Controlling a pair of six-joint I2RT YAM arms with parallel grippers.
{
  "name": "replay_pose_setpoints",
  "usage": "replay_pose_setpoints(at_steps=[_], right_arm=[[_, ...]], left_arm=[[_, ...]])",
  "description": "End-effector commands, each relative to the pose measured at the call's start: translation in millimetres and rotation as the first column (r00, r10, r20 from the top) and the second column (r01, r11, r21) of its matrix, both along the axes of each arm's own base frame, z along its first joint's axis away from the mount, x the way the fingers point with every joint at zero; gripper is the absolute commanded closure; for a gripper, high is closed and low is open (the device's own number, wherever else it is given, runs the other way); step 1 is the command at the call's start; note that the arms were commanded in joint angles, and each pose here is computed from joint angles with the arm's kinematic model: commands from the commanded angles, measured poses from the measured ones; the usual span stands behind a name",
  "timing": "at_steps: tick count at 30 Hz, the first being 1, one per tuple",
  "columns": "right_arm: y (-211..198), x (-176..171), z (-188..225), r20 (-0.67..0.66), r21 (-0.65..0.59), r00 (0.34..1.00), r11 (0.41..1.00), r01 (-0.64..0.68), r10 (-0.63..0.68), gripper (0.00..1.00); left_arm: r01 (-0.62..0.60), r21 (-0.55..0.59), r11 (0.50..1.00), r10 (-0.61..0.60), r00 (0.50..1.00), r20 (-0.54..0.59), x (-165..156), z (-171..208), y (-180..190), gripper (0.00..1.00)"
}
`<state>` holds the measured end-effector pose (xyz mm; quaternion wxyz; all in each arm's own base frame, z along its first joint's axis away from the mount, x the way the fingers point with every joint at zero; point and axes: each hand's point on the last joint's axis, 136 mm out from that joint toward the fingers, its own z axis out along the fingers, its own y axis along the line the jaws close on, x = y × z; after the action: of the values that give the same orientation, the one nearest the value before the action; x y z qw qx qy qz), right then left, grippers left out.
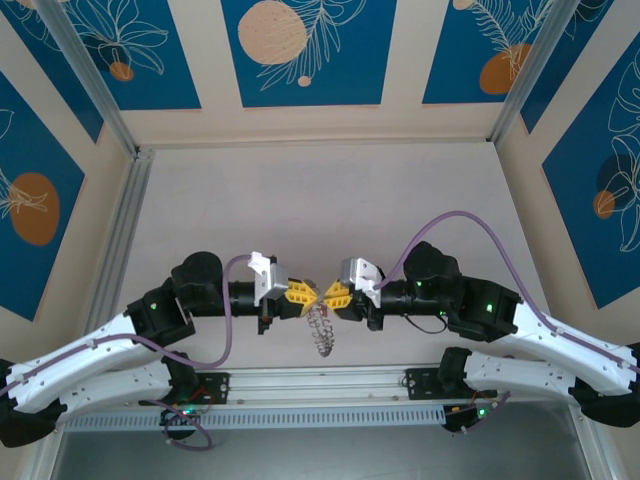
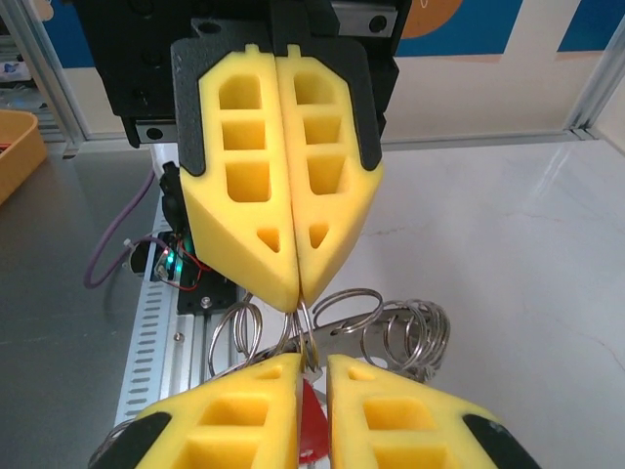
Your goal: Put the keys on the keyring
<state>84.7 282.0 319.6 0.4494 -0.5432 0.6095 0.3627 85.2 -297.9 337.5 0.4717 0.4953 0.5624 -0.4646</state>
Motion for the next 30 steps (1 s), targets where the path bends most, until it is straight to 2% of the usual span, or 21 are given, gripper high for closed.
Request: replay_pose_setpoints(at_steps=[1,11,16,19,23,26,30], right_arm=[[-3.6,-2.2,-1.9,-0.016,0.007,1.0,1.0,-0.004,0.004,0.84],[-0.5,-2.5,-7.4,-0.032,0.009,0.999,1.0,-0.025,0.025,0.83],[-0.1,-1.4,-3.7,-0.021,0.02,0.999,0.999,-0.026,0.027,0.98],[-4.2,5.5,0.5,-0.007,0.019,1.0,1.0,0.015,-0.015,1.0],[-14.9,19.5,5.9,0.015,-0.025,0.995,0.995,0.101,-0.1,1.0],[-22.3,27.0,10.6,0.05,-0.055,0.988,0.988,0.146,-0.143,1.0],[-24.8,24.6,26.9,0.074,-0.027,0.989,0.991,0.134,-0.132,1.0]], left_arm=[[0.028,-0.069,0.997,-0.026,0.999,0.034,-3.5,19.9,-0.3,1.0],[0.029,-0.053,0.998,-0.028,0.999,0.022,-0.9,16.9,-5.4,1.0],[0.031,-0.047,0.998,-0.03,0.999,0.017,-0.6,15.6,-6.7,1.0],[0.023,-0.024,0.999,-0.023,1.0,0.013,0.7,12.4,-6.3,1.0],[-0.041,0.115,0.993,0.04,0.999,0.009,11.8,-5.4,-1.8,1.0],[-0.081,0.243,0.967,0.084,0.997,0.002,20.4,-26.3,2.2,0.86],[-0.097,0.316,0.944,0.107,0.994,-0.012,24.2,-41.7,4.8,0.78]])
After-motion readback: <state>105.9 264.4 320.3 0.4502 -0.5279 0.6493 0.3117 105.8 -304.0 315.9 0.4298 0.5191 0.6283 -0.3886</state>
